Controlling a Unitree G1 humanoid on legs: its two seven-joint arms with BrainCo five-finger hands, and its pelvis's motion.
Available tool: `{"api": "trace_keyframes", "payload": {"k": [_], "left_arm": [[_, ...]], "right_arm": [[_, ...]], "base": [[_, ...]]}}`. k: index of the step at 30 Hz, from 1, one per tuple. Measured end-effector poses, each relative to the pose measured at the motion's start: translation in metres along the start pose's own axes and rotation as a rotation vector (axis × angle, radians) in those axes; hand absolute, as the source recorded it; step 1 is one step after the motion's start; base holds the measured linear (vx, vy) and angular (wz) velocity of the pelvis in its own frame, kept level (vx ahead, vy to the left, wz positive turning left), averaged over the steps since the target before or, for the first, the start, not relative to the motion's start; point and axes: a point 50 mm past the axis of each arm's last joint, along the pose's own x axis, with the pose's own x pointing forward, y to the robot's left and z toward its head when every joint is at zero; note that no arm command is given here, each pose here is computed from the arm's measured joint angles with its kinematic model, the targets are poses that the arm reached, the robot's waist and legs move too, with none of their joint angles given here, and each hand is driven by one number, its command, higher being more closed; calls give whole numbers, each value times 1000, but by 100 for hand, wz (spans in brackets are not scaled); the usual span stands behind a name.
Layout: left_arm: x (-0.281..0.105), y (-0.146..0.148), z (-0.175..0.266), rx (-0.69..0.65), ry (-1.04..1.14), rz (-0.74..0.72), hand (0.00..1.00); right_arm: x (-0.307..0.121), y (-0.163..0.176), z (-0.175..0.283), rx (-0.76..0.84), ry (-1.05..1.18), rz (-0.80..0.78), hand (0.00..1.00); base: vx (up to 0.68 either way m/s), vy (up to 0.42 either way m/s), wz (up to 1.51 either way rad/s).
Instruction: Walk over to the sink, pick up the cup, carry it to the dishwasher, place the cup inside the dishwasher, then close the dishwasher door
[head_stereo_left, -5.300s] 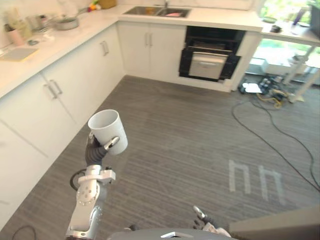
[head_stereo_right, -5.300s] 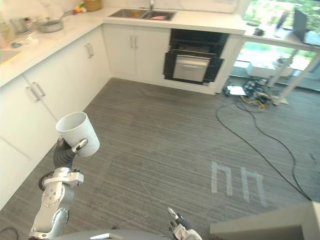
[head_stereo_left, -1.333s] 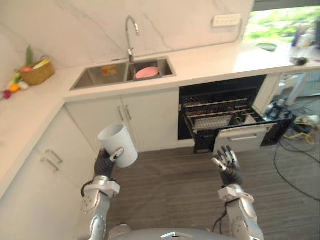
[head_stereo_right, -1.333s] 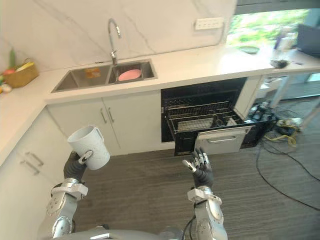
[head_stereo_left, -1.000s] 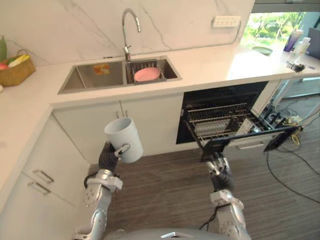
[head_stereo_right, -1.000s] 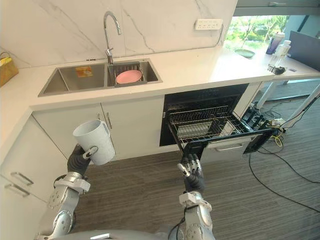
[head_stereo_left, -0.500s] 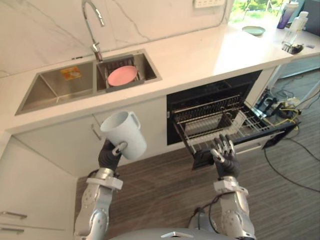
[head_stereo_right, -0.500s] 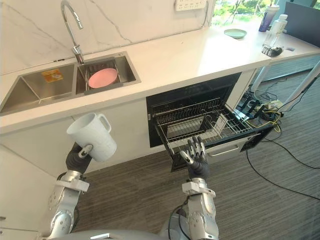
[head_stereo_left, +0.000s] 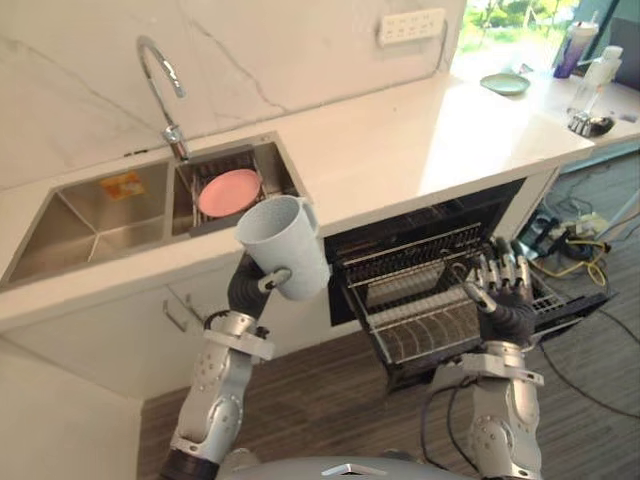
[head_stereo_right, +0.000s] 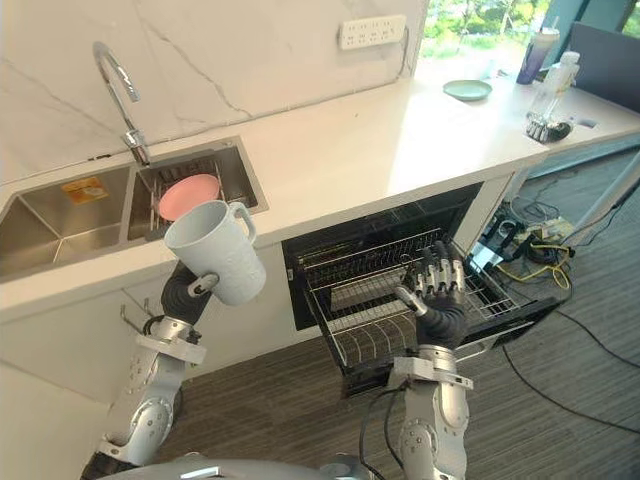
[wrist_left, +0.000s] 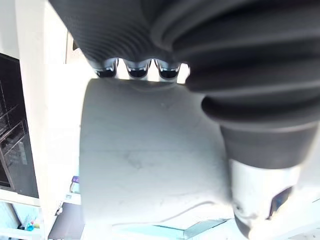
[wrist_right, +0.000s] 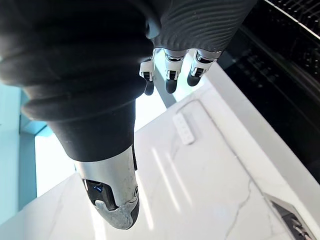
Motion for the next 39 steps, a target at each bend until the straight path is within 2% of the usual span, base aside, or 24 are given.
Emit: {"api": "trace_keyframes", "payload": {"k": [2,5,9,13,20,30,39], "left_arm": [[-4,-1,-3,-6,11,6,100],[-10,10,-3,42,46,15,100],[-4,6,1,35,26,10,100],[3,5,8,41,-10,13,100],[2,17,25,72,-102,138,100],[2,18,32,132,-174,236,100],[-2,30,41,193,-227,339,100]], "right_arm": [[-8,-8,0,-20,22,-41,0],[-28,-10,-19,37,87,-140,0],[-20,-12,-14,71,47,-145,0],[-9,1,-17,108,34,-100,0],[-5,20,-31,154,120,-2,0],[20,49,-13,194,21,130,0],[27,68,-18,291,52,210,0]], "base": [[270,345,-57],[218,264,-40],[160,184,-57],[98,198,-90],[-31,33,-74],[-11,-108,3],[34,-32,8]]}}
